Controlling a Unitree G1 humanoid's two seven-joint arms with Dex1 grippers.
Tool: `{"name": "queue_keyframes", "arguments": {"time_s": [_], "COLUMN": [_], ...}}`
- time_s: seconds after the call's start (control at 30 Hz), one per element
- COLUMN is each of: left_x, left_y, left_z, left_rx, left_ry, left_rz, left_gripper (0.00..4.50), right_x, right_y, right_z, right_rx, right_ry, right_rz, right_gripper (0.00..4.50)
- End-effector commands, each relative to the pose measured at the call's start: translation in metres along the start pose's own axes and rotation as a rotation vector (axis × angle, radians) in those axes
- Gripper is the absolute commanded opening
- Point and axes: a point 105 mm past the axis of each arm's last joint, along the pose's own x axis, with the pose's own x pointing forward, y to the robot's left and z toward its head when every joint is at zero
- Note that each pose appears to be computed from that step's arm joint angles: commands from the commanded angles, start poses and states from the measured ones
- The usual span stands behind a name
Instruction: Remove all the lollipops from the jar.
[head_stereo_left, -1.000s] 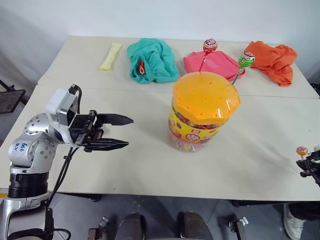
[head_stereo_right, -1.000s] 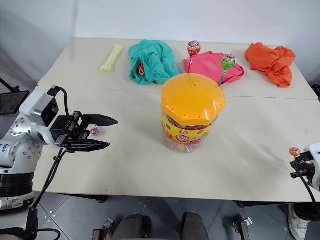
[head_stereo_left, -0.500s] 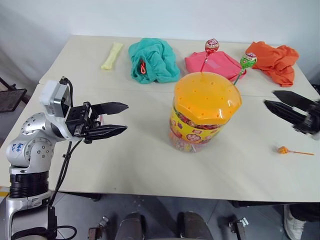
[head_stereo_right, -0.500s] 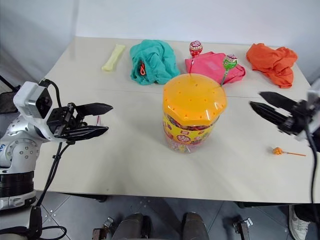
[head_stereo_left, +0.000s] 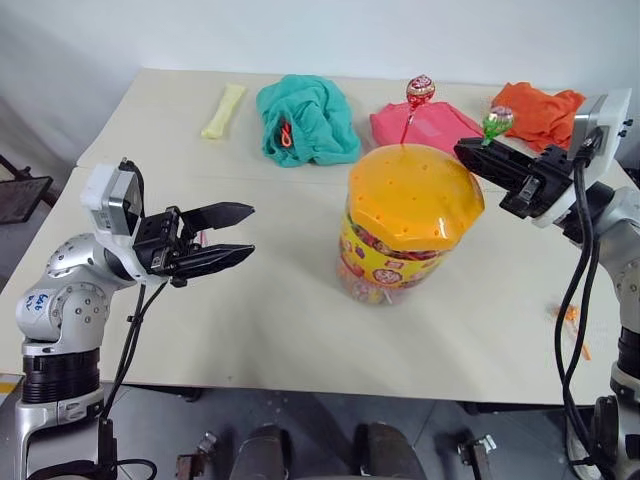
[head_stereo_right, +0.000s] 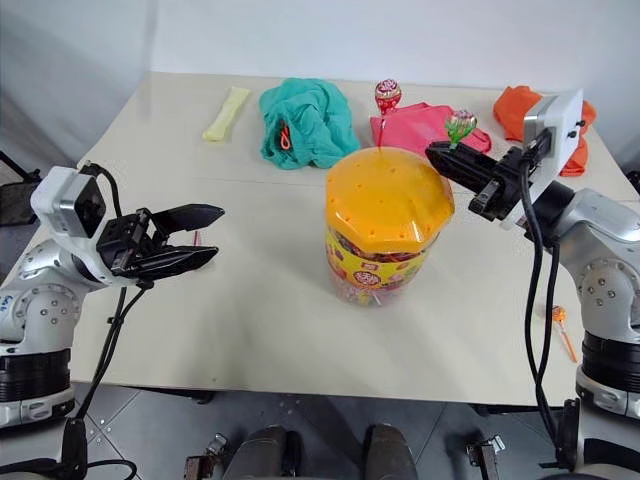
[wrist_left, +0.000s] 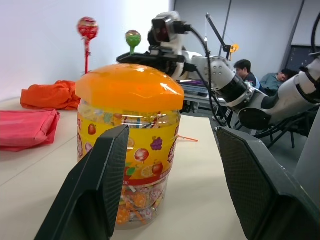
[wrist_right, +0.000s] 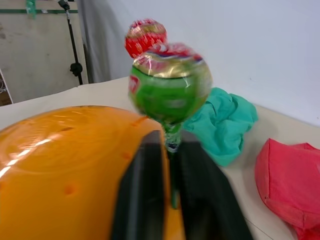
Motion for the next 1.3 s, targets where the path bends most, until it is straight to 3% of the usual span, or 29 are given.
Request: {"name": "queue_keyframes", "arguments": {"time_s": [0.03, 0.13, 0.2, 0.27, 0.37, 0.43, 0.5, 0.67, 0.83, 0.93, 1.03, 1.13, 1.2, 1.3], "left_x": [0.002, 0.007, 0.01, 0.012, 0.012, 0.008, 0.006, 0.007, 0.008, 0.007, 0.006, 0.003, -0.001, -0.007], "left_y": [-0.006, -0.009, -0.012, -0.017, -0.024, -0.028, -0.029, -0.024, -0.024, -0.023, -0.021, -0.016, -0.011, -0.004], "left_z": [0.009, 0.011, 0.01, 0.006, -0.007, -0.024, -0.033, -0.039, -0.038, -0.037, -0.033, -0.023, -0.016, -0.01], "left_rx": [0.036, 0.038, 0.043, 0.054, 0.073, 0.079, 0.081, 0.077, 0.069, 0.062, 0.057, 0.053, 0.049, 0.038], "left_ry": [-0.03, -0.043, -0.033, 0.007, 0.096, 0.184, 0.226, 0.218, 0.214, 0.215, 0.204, 0.157, 0.117, 0.065], "left_rz": [-0.021, -0.051, -0.081, -0.129, -0.191, -0.24, -0.266, -0.273, -0.275, -0.268, -0.248, -0.188, -0.13, -0.043], "left_gripper": [2.98, 2.98, 2.98, 2.98, 2.98, 2.98, 2.98, 2.98, 2.98, 2.98, 2.98, 2.98, 2.98, 2.98], "right_x": [-0.007, -0.021, -0.036, -0.072, -0.123, -0.18, -0.222, -0.267, -0.271, -0.267, -0.256, -0.224, -0.194, -0.154], "right_y": [-0.002, -0.009, -0.022, -0.048, -0.077, -0.086, -0.08, -0.07, -0.065, -0.067, -0.067, -0.061, -0.052, -0.041], "right_z": [0.026, 0.05, 0.058, 0.055, 0.029, -0.028, -0.063, -0.113, -0.132, -0.136, -0.129, -0.099, -0.066, -0.032], "right_rx": [-0.042, -0.036, -0.041, -0.057, -0.092, -0.159, -0.162, -0.142, -0.119, -0.107, -0.123, -0.175, -0.21, -0.219], "right_ry": [-0.109, -0.226, -0.225, -0.14, 0.109, 0.522, 0.775, 0.963, 0.964, 0.929, 0.865, 0.648, 0.447, 0.297], "right_rz": [-0.009, -0.034, -0.1, -0.244, -0.429, -0.532, -0.553, -0.578, -0.567, -0.578, -0.534, -0.418, -0.315, -0.208], "right_gripper": [0.03, 0.03, 0.03, 0.03, 0.03, 0.03, 0.03, 0.03, 0.03, 0.77, 1.87, 2.81, 2.81, 2.81]}}
